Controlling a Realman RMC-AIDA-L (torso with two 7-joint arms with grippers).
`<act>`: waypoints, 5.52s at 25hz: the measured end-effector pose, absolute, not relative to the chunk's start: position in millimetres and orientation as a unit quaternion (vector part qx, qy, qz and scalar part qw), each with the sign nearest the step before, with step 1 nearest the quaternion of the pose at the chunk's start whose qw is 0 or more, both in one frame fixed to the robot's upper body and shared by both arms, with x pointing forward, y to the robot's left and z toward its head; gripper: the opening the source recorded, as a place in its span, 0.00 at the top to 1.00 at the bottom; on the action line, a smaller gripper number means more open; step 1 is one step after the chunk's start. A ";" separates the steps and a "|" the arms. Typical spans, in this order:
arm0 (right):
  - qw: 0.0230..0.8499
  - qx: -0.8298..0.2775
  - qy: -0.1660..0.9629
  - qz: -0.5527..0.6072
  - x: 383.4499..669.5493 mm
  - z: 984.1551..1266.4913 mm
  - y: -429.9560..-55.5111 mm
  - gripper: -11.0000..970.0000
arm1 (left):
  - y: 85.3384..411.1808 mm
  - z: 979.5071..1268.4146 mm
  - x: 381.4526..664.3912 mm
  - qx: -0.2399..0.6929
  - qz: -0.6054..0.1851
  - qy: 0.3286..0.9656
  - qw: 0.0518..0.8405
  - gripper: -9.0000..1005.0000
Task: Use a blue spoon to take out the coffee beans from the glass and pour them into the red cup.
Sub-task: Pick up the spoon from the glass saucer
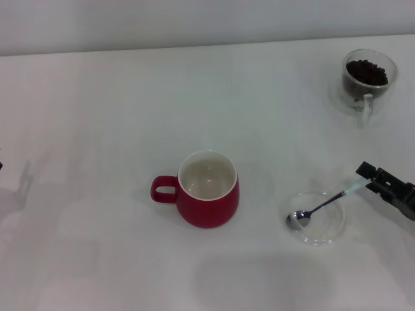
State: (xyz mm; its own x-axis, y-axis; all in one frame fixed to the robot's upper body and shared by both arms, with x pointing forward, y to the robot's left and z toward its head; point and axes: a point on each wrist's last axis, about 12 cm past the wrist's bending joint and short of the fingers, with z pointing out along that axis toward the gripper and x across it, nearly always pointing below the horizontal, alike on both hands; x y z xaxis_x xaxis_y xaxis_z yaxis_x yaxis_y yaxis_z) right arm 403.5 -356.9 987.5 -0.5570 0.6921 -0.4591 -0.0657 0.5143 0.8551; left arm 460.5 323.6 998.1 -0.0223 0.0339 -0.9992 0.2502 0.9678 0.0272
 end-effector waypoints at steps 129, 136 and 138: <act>0.396 0.209 0.769 0.456 403.7 982.3 -349.5 0.68 | 313.6 993.4 476.6 0.109 -0.082 0.733 0.667 0.41; 0.394 0.214 0.770 0.454 400.2 981.4 -351.6 0.68 | 312.1 994.1 478.0 0.109 -0.085 0.731 0.668 0.41; 0.394 0.215 0.770 0.454 399.3 981.4 -352.1 0.69 | 312.0 994.1 478.0 0.109 -0.085 0.731 0.668 0.41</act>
State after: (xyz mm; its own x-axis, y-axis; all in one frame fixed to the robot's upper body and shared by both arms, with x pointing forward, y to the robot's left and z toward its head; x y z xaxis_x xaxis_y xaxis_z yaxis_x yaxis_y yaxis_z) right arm 399.3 -352.1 981.4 -0.5978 0.6876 -0.4121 -0.0268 0.4966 0.8676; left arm 478.0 312.0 994.1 -0.0830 0.0457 -0.9955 0.2727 0.9619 0.0215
